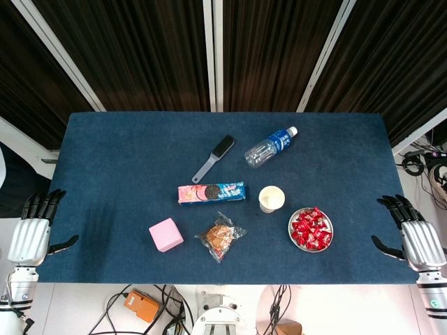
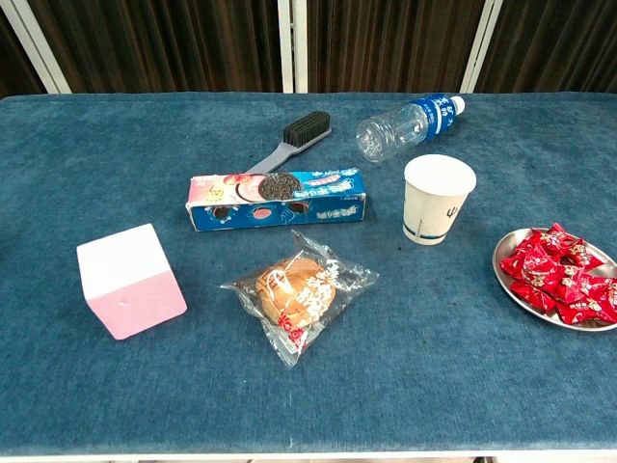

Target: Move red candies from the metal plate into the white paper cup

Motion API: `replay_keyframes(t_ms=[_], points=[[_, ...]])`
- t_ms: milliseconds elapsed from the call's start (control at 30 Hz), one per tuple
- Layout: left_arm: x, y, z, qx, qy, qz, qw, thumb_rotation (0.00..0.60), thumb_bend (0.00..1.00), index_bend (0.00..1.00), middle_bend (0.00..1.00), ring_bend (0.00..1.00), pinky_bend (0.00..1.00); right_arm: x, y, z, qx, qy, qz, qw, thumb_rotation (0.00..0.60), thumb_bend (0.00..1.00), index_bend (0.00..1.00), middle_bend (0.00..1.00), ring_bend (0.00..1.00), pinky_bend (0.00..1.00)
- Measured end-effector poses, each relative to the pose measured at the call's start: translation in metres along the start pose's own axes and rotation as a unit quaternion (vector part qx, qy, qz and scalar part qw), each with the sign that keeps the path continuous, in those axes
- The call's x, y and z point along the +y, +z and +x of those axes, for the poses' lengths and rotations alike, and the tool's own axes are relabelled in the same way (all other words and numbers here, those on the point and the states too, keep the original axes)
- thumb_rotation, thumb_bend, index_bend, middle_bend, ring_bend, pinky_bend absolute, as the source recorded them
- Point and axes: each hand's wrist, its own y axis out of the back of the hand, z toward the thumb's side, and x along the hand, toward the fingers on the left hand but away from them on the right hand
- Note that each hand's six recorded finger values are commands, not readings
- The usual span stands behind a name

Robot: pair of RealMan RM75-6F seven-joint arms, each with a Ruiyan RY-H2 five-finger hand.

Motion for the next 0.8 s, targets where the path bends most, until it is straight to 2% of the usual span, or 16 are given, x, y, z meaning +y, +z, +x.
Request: replay_keyframes(t_ms=[100,167,233,300,467,600,800], points=[[0.0,0.002,0.001,-0.003,0.001,0.001,1.0,0.6,0.02,0.09,0.09,0.0,0.0,-0.003,0.006,-0.006,0.01,0.007,0.005,0.9999,0.6,0.39,0.24,0.28,0.23,0.35],[0.002,0.003,0.002,-0.005,0.004,0.003,1.0,0.6,0.02,0.09,0.09,0.0,0.0,-0.005,0.01,-0.01,0.016,0.012,0.014,0.9997,0.6,0.39,0.24,0.41,0.43,0.53],[0.003,0.004,0.002,-0.008,0.008,0.005,0.9999,0.6,0.02,0.09,0.09,0.0,0.0,-0.01,0.016,-0.016,0.026,0.022,0.031,0.999,0.6,0.39,0.25,0.63,0.72,0.82],[0.004,0.006,0.002,-0.009,0.01,0.002,0.9999,0.6,0.02,0.09,0.09,0.0,0.0,-0.018,0.023,-0.024,0.036,0.042,0.045,0.9975,0.6,0.39,0.25,0.73,0.86,0.94],[0.004,0.01,0.004,-0.013,0.014,0.0,0.9998,0.6,0.02,0.09,0.09,0.0,0.0,-0.047,0.042,-0.051,0.067,0.101,0.088,0.9888,0.6,0.39,0.28,0.83,0.97,1.0],[0.004,0.01,0.006,-0.014,0.016,0.0,0.9998,0.6,0.02,0.09,0.09,0.0,0.0,-0.081,0.065,-0.077,0.108,0.144,0.13,0.9752,0.6,0.39,0.32,0.85,0.99,1.0],[0.005,0.009,0.009,-0.011,0.017,0.002,0.9998,0.6,0.02,0.09,0.09,0.0,0.0,-0.113,0.076,-0.098,0.149,0.159,0.194,0.9565,0.6,0.39,0.35,0.86,1.0,1.0]])
